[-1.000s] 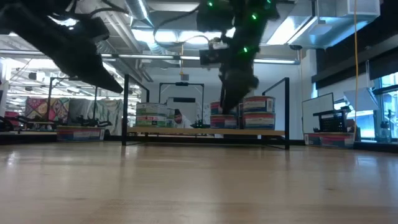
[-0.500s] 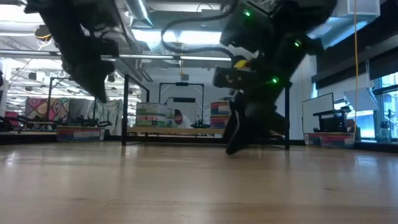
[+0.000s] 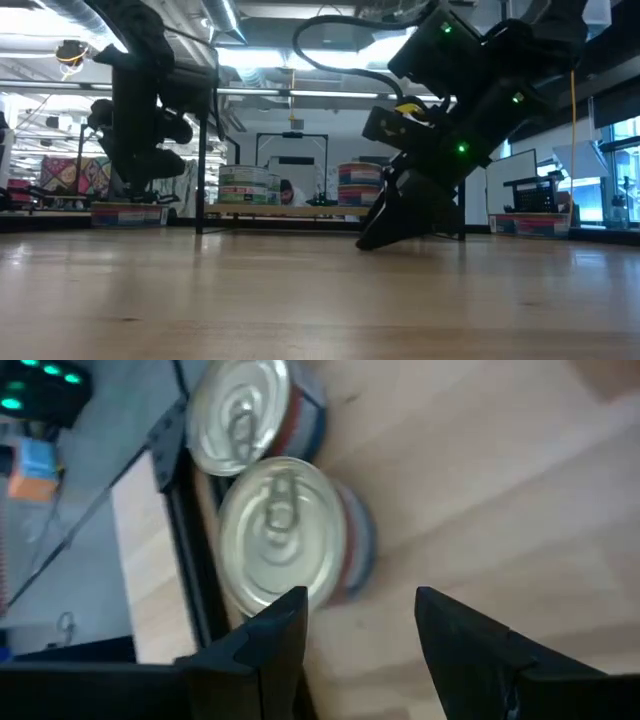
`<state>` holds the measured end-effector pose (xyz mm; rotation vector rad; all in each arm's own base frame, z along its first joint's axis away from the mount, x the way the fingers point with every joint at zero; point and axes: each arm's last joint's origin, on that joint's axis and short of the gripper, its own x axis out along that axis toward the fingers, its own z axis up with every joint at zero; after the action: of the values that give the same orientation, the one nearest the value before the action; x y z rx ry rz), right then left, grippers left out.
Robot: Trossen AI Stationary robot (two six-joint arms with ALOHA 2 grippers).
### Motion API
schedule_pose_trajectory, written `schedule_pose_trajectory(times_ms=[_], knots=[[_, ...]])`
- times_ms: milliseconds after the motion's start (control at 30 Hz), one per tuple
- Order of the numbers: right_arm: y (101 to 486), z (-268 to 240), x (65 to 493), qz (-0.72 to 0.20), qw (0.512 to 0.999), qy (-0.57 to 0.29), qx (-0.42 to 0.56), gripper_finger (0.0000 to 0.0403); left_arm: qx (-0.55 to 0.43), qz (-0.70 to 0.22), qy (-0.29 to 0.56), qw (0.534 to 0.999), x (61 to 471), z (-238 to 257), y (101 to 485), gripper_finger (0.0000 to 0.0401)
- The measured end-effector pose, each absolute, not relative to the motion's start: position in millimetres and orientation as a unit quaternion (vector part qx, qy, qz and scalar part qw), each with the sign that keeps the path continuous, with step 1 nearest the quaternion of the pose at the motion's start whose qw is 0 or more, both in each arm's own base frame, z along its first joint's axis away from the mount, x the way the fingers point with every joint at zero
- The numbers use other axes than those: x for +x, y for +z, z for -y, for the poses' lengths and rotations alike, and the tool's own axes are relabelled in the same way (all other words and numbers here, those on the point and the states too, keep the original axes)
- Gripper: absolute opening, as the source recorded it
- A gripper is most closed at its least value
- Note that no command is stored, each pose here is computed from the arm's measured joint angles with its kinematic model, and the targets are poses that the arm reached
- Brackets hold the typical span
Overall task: Stack canned seafood by type on shelf
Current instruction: Put the blue pink tuna can on the shelf aligned with the stacked blue pink tuna cans
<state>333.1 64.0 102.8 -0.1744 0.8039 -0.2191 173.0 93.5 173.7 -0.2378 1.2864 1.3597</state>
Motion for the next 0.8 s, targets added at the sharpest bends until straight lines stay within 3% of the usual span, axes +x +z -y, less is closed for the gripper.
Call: schedule_pose_trajectory(times_ms=[367,800], knots=[[100,-65,331,-0.377,0.918,-0.099,-0.077,0.025,-0.051,-0.537,0.626,0.563,167,-114,174,0.0184],[100,-66,331,-0.376,0.918,-0.099,-0.073,0.025,-0.027,-0.587,0.566,0.578,170,-108,173,0.0184]])
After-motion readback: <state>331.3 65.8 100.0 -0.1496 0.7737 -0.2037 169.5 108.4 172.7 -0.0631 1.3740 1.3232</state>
